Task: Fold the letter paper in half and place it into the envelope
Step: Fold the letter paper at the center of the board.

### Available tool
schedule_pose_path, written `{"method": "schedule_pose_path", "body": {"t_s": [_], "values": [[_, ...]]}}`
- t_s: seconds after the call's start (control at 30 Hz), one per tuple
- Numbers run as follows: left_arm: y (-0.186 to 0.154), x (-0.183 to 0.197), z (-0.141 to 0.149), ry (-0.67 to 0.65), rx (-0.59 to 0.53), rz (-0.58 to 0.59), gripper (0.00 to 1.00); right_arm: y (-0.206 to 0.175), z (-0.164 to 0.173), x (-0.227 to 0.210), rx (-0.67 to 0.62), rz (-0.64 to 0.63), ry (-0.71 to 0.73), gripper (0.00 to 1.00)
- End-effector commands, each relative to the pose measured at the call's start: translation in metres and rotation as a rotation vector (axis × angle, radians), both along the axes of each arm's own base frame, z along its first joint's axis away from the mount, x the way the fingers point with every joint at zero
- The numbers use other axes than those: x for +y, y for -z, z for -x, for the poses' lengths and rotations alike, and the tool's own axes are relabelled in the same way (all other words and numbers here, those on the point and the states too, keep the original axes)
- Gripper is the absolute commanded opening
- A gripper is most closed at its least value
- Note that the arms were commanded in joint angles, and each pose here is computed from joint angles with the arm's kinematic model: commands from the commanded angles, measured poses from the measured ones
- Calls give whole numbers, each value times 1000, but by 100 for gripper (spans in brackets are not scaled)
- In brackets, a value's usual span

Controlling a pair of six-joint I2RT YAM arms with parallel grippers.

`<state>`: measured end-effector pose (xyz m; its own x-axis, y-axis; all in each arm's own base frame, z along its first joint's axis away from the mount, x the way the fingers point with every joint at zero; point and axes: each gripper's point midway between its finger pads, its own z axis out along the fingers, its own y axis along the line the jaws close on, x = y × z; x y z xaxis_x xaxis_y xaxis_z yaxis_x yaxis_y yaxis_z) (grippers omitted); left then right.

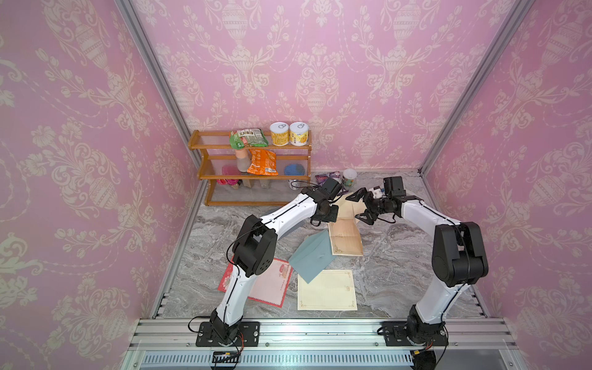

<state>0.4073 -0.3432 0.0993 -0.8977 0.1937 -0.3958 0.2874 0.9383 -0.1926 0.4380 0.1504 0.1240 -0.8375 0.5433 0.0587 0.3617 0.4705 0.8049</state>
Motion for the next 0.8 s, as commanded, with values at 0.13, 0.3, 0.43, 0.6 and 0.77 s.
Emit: {"method": "schedule_pose_path", "body": {"t_s": [0.13,0.3,0.43,0.6,0.77], "values": [[-29,7,4,-26,-40,10,0,30,-10,15,48,11,-36,100],[-24,-2,3,-21,-27,26,0,23,0,4,40,120,-75,100],[-9,-17,1,-8,-1,39,0,24,19,-13,61,252,-114,100],[14,-37,3,-2,51,77,0,38,38,-26,110,338,-149,100],[40,-44,14,26,106,58,0,52,48,-36,152,396,-175,100]]}}
